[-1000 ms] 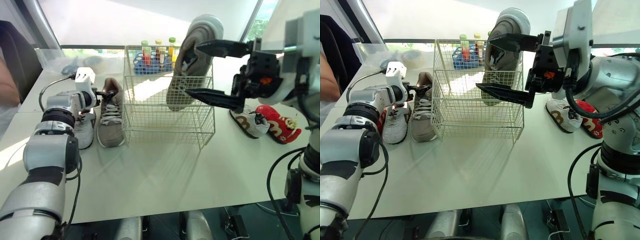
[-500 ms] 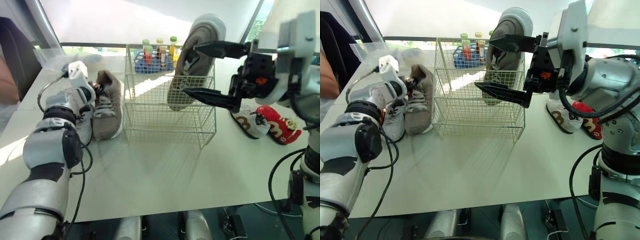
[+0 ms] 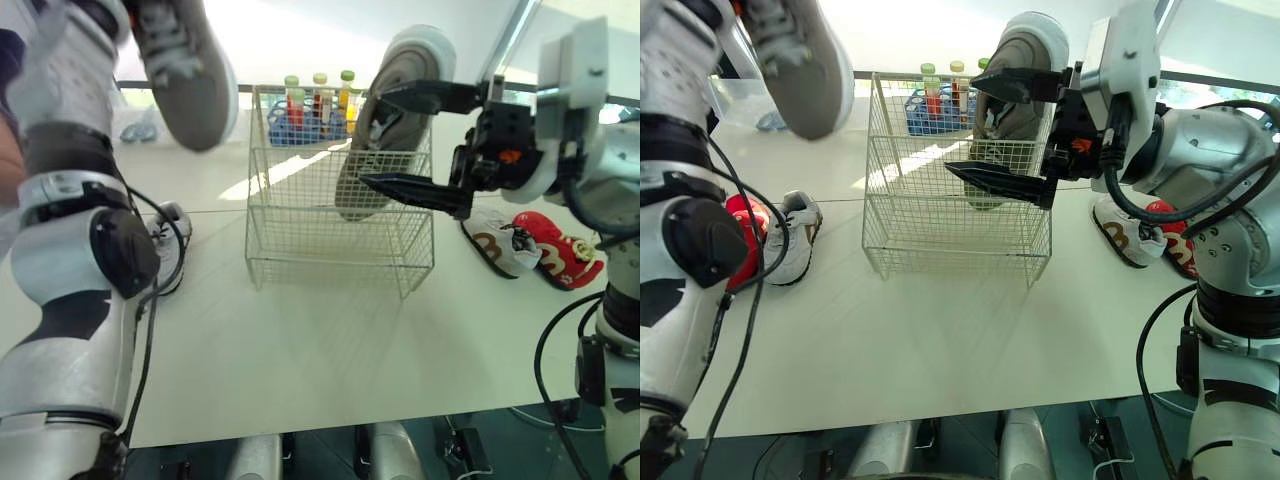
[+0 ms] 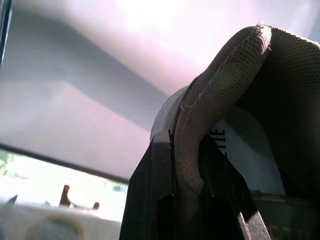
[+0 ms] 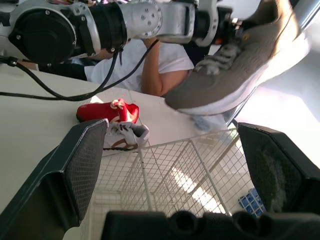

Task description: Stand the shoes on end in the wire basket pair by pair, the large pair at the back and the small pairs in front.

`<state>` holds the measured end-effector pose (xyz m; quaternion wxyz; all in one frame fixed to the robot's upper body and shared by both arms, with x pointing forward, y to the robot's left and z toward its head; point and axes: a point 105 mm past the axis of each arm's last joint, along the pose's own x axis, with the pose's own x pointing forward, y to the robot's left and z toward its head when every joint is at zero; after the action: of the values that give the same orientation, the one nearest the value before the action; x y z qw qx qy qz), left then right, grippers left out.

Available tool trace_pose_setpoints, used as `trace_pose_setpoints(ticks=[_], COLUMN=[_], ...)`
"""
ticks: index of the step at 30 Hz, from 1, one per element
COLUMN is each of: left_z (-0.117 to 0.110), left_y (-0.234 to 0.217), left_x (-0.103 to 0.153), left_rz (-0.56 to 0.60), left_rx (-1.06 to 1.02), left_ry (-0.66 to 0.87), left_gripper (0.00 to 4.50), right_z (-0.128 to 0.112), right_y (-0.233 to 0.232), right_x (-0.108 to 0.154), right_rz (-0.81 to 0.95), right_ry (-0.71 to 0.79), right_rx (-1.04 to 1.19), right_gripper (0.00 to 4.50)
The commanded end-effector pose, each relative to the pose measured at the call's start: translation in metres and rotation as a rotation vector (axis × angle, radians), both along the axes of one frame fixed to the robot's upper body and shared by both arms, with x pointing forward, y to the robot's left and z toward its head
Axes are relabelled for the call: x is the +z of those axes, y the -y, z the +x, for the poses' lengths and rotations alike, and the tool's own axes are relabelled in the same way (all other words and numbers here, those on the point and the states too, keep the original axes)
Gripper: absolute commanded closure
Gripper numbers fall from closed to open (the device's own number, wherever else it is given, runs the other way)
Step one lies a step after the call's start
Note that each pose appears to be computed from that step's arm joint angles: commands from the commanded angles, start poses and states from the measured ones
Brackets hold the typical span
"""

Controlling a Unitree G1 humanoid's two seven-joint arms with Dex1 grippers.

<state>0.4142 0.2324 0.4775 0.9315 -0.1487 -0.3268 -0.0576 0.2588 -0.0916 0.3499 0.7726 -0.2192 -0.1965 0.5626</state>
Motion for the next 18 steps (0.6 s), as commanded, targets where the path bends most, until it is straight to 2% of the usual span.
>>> trace_pose_setpoints(ticks=[1,4,7,11,18], left_z=[-0.048,-0.055,-0.060,-0.053,-0.050], left_y=[0.033,0.057,0.086,0.109,0.136], left_x=[0.056,0.054,0.038,0.011,-0.017], left_rz=[0.085,0.109,0.150,0.154,0.226], left_rx=[0.007,0.034,0.046,0.053,0.130], left_ry=[0.341,0.463,0.588,0.624,0.685], left_gripper=[4.42,4.42,4.42,4.42,4.42], right_z=[-0.004,-0.005,-0.007,-0.009,-0.012], right_y=[0.001,0.001,0.001,0.002,0.002], right_x=[0.010,0.009,0.009,0.007,0.006], right_rz=[-0.003,-0.003,0.000,0.002,0.002], right_ry=[0.053,0.056,0.057,0.056,0.055], right_rx=[-0.007,-0.012,-0.025,-0.043,-0.068], right_gripper=[0.00,0.00,0.00,0.00,0.00])
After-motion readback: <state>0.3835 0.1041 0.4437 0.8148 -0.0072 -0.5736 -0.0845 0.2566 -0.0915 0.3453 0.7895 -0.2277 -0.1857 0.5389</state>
